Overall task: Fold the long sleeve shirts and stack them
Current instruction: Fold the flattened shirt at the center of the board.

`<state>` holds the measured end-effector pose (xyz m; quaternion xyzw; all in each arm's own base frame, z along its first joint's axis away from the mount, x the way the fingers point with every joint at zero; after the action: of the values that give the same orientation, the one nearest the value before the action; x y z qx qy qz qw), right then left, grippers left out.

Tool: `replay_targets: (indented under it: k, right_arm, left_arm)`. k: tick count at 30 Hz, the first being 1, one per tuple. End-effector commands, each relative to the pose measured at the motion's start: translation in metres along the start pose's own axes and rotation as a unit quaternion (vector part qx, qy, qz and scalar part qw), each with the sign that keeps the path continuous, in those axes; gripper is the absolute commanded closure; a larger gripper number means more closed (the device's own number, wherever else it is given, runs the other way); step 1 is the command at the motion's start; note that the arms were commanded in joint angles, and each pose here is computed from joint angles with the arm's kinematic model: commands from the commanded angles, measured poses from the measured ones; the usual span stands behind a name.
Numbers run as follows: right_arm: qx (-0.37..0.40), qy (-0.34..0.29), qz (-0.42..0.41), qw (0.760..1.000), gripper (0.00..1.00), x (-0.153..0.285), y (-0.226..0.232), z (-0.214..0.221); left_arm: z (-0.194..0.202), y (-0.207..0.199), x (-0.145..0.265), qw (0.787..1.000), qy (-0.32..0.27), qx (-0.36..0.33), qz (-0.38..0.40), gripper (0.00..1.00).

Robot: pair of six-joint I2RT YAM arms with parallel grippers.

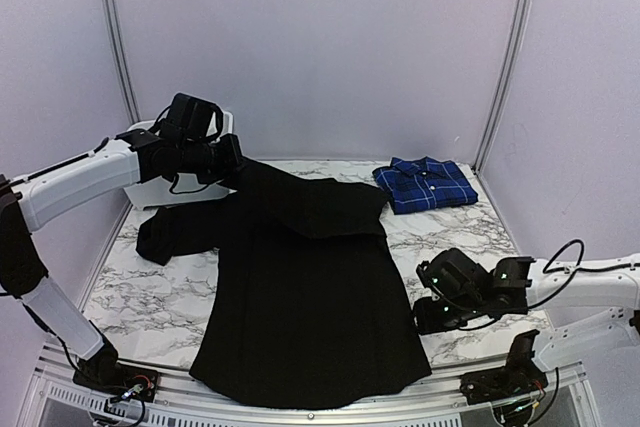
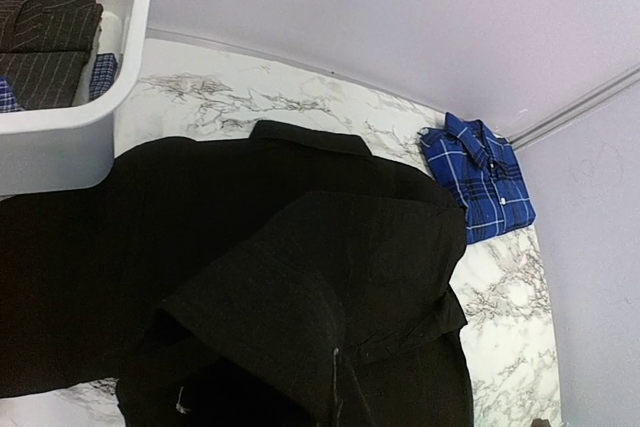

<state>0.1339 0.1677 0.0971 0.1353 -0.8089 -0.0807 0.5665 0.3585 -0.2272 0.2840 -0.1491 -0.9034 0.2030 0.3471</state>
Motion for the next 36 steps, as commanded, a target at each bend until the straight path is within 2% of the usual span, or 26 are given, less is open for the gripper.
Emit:
replay_targets:
  k: [1, 14, 22, 29, 36]
  right_arm:
    - [-0.019, 0.02, 0.032, 0.999, 0.61, 0.004, -0.004, 0.024]
    - [-0.035, 0.071, 0.052, 0.996, 0.73, 0.013, -0.005, 0.068]
    - [-0.016, 0.085, 0.051, 0.995, 0.82, 0.001, 0.01, 0.07]
    - [-0.004, 0.066, 0.071, 0.995, 1.0, 0.009, 0.017, 0.059]
    - [0.024, 0.036, 0.069, 0.997, 1.0, 0.033, 0.04, 0.035]
  left_arm:
    - [0.0, 0.011, 0.01, 1.0, 0.001, -0.015, -0.024, 1.0]
    - [-0.003, 0.008, 0.012, 1.0, 0.0, -0.021, -0.019, 1.0]
    - [-0.009, 0.004, 0.014, 1.0, -0.007, -0.026, -0.015, 1.0]
    - [-0.019, 0.001, 0.021, 0.999, -0.019, -0.036, -0.016, 1.0]
    - [-0.037, 0.005, 0.032, 0.998, -0.041, -0.043, -0.035, 1.0]
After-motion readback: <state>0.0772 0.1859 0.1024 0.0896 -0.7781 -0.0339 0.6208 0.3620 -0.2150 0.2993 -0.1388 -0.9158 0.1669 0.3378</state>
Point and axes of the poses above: each gripper's point midway between its finger pads, its own x axis back along the fingers, its own y axis along the line the jaws close on, z = x × y, the point moved 6 cm from there along x, back along the fingers, and after that the axes turned 3 degrees about -x, right-handed, at the moved point
